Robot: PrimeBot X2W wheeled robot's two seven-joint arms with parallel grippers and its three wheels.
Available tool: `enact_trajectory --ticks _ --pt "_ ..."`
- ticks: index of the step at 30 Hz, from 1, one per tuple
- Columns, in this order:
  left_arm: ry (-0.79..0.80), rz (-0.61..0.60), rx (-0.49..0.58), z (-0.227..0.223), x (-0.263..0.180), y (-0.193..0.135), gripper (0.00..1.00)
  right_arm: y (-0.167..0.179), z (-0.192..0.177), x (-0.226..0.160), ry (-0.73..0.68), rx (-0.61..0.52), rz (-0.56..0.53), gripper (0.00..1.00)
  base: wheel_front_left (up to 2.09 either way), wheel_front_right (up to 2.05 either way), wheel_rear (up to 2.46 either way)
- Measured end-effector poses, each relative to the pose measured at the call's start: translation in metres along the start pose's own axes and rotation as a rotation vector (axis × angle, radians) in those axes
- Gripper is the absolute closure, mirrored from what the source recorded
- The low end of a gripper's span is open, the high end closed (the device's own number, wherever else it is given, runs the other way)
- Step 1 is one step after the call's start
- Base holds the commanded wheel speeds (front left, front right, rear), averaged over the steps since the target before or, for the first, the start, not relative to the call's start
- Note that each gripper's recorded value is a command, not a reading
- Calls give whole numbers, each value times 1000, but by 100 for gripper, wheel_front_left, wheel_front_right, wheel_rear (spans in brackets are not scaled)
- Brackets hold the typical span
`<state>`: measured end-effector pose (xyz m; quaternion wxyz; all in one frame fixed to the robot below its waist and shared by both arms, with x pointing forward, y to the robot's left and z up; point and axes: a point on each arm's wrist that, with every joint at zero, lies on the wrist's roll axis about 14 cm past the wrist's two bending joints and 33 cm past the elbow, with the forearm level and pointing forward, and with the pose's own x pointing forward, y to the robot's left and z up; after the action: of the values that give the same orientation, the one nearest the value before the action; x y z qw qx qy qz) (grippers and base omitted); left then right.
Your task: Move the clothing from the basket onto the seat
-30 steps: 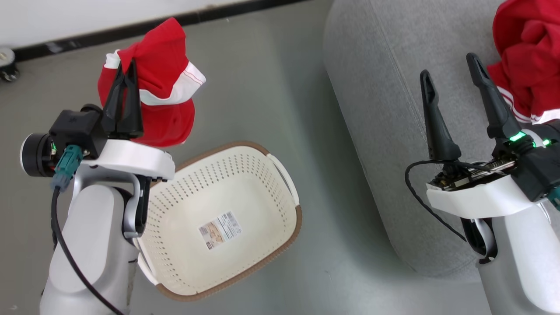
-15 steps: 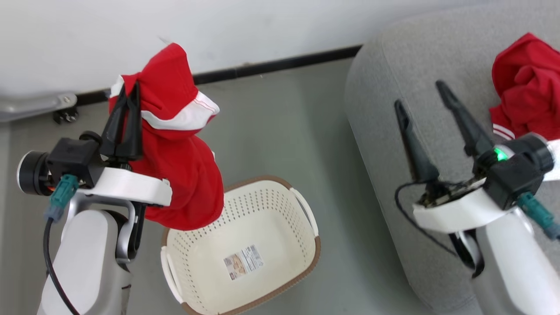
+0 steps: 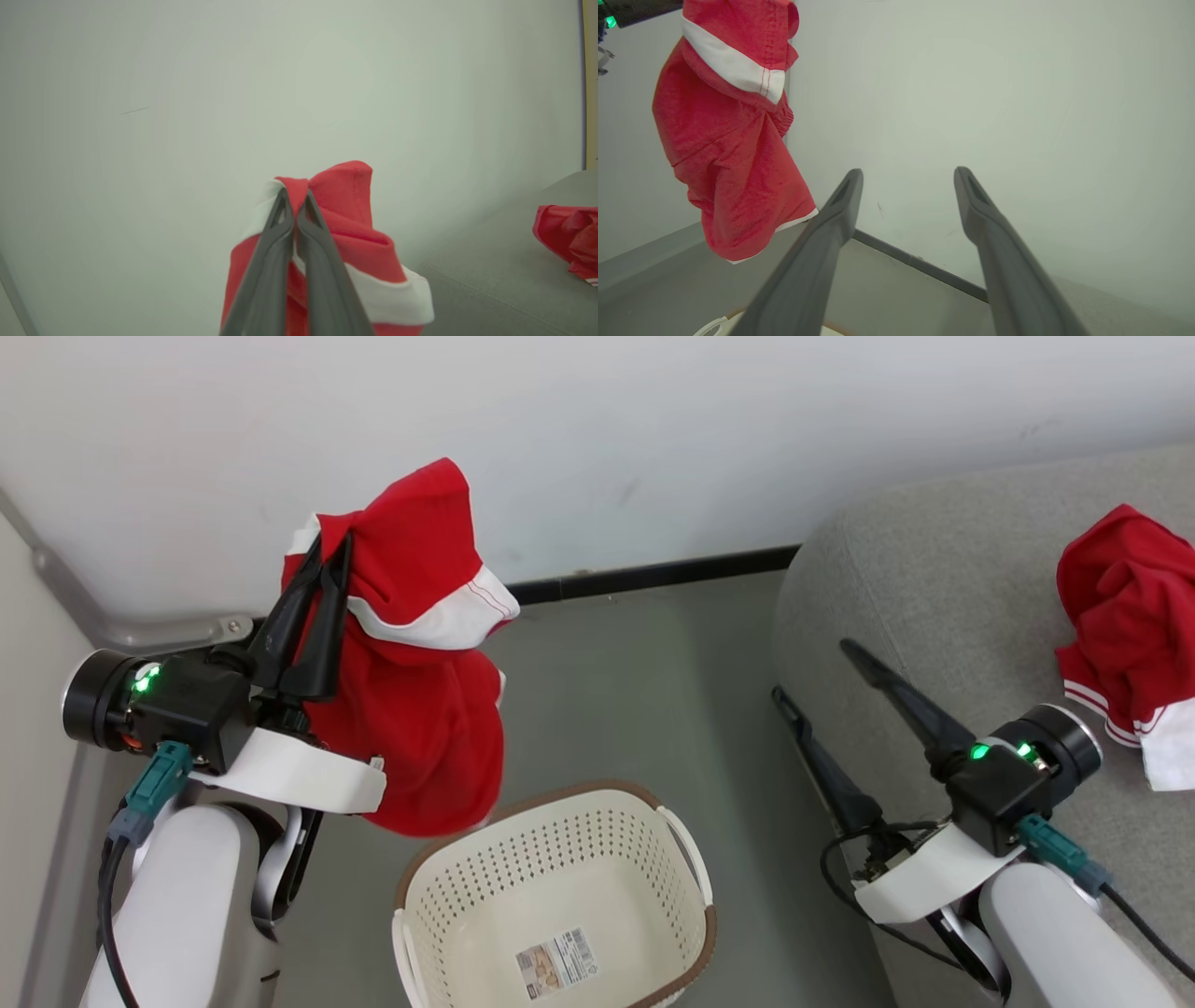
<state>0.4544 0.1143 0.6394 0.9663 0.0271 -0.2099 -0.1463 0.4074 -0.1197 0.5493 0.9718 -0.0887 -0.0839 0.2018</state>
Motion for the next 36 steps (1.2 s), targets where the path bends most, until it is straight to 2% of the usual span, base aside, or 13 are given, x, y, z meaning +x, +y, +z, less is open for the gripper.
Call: enact_trajectory --ticks 5,6,16,27,36 --pt "-30 -18 17 17 -5 -2 100 21 4 -2 10 -14 80 0 0 0 0" --pt "-41 -30 20 23 -8 -6 100 36 4 -4 19 -16 130 0 0 0 0" --pt "-91 -82 20 49 -18 -26 100 100 6 -14 49 -11 336 0 0 0 0" --pt "-100 -142 3 63 -23 -52 100 116 24 -1 38 -60 428 0 0 0 0" --pt "-68 -202 -17 61 -25 -77 100 130 18 5 80 -63 486 0 0 0 0"
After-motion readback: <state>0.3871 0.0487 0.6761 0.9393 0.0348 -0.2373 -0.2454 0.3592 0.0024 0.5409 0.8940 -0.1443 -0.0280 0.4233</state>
